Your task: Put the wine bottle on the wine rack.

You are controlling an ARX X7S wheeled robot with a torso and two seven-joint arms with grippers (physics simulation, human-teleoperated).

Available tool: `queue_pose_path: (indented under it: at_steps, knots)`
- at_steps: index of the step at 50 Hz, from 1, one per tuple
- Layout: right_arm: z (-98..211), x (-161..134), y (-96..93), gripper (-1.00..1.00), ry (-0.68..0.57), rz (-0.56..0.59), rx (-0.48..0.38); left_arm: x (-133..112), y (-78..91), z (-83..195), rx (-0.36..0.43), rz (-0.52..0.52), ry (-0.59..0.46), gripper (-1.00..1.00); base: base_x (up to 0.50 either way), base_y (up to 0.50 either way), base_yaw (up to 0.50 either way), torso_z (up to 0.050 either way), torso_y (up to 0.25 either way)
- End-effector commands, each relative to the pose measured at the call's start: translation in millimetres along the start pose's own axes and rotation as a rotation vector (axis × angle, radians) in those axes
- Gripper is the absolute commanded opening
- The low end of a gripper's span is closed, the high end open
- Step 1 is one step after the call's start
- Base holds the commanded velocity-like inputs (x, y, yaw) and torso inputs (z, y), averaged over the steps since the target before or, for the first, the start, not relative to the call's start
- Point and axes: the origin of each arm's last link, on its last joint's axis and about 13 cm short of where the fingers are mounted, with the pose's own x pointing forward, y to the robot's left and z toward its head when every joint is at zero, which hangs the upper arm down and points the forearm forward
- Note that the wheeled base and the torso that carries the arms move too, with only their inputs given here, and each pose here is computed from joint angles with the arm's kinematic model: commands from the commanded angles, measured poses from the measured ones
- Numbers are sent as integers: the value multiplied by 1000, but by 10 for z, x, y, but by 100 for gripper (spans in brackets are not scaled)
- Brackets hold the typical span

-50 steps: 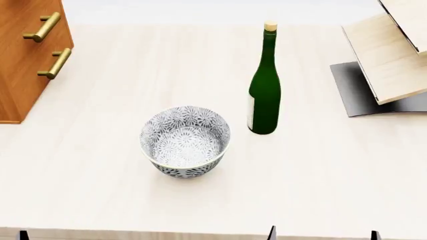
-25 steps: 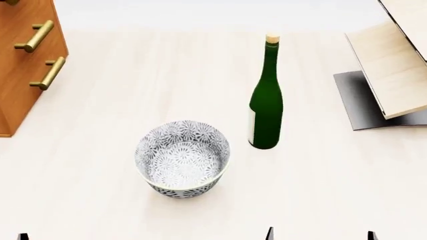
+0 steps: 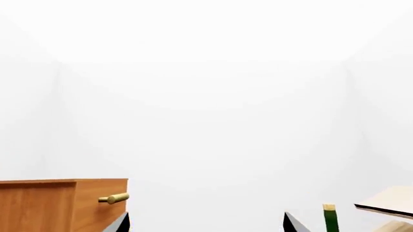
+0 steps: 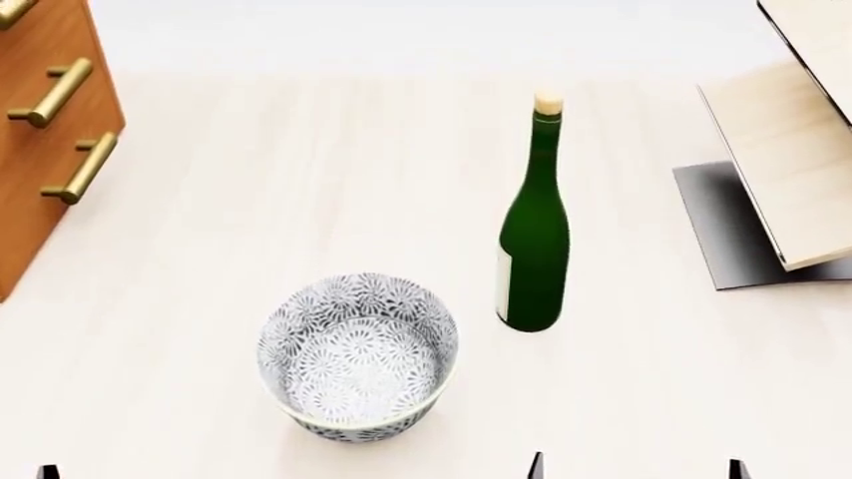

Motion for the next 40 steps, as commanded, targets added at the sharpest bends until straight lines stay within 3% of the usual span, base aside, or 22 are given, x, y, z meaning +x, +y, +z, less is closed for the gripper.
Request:
queue_pose_path:
  at_steps: [1,40]
  knots:
    - [-15,1,3,100,4,2,0,1,0,-6,0,1,1,100,148,0,0,0,0]
    - [-44,5,5,100,21,5,3,4,-2,-12,1,-2,7,100,148,0,0,0,0]
